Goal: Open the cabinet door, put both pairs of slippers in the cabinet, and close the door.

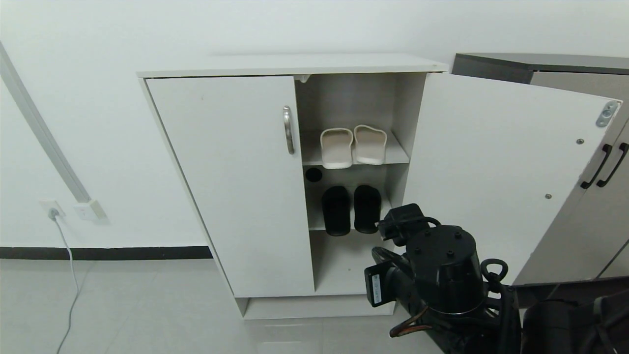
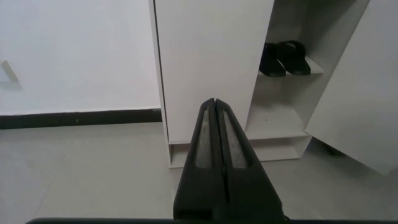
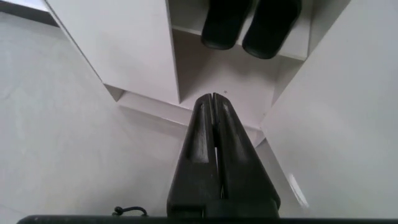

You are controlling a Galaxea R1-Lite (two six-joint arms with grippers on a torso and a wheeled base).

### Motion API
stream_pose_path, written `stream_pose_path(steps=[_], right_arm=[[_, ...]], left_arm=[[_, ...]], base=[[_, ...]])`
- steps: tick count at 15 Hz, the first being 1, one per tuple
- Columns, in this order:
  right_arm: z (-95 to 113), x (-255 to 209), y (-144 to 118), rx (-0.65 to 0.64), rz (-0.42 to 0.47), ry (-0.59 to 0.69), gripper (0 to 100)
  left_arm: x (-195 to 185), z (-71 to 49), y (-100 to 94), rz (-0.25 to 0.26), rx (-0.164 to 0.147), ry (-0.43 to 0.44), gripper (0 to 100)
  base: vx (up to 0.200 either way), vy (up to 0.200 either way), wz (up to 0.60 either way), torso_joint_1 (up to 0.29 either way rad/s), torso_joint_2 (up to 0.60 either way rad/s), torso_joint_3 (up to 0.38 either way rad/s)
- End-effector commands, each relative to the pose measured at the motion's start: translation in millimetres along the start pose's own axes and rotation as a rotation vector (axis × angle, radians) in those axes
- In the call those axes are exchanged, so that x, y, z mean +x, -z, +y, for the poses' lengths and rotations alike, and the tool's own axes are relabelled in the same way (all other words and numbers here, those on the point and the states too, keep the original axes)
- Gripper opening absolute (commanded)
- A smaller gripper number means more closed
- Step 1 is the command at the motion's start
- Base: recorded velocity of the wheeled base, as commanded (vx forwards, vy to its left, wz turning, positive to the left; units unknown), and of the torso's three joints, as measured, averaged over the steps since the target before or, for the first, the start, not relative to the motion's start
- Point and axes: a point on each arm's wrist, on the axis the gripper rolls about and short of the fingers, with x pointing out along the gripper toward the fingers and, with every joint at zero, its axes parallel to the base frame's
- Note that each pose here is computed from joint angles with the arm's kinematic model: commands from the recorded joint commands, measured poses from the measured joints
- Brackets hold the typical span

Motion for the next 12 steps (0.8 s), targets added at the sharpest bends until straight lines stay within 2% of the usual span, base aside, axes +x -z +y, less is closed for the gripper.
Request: stream_pose_path(steps=[1, 8, 12], right_arm=[[-6.4, 3.6, -0.4, 0.005, 0.003, 0.017, 0], [-7.6, 2.5, 1.6, -0.001, 0.009, 0.021, 0], [-8.2, 1.9, 2.4, -0.004, 0.011, 0.023, 0]], left_arm=[[0.1, 0.0, 0.0, 0.001, 0.0, 0.0, 0], [0.1, 0.0, 0.0, 0.001, 0.0, 0.0, 0], [0.1, 0.0, 0.0, 0.001, 0.0, 0.0, 0]], base=[[0.0, 0.0, 0.0, 0.0, 0.0, 0.0], [0.0, 0.0, 0.0, 0.0, 0.0, 0.0], [0.0, 0.0, 0.0, 0.011, -0.23, -0.304]])
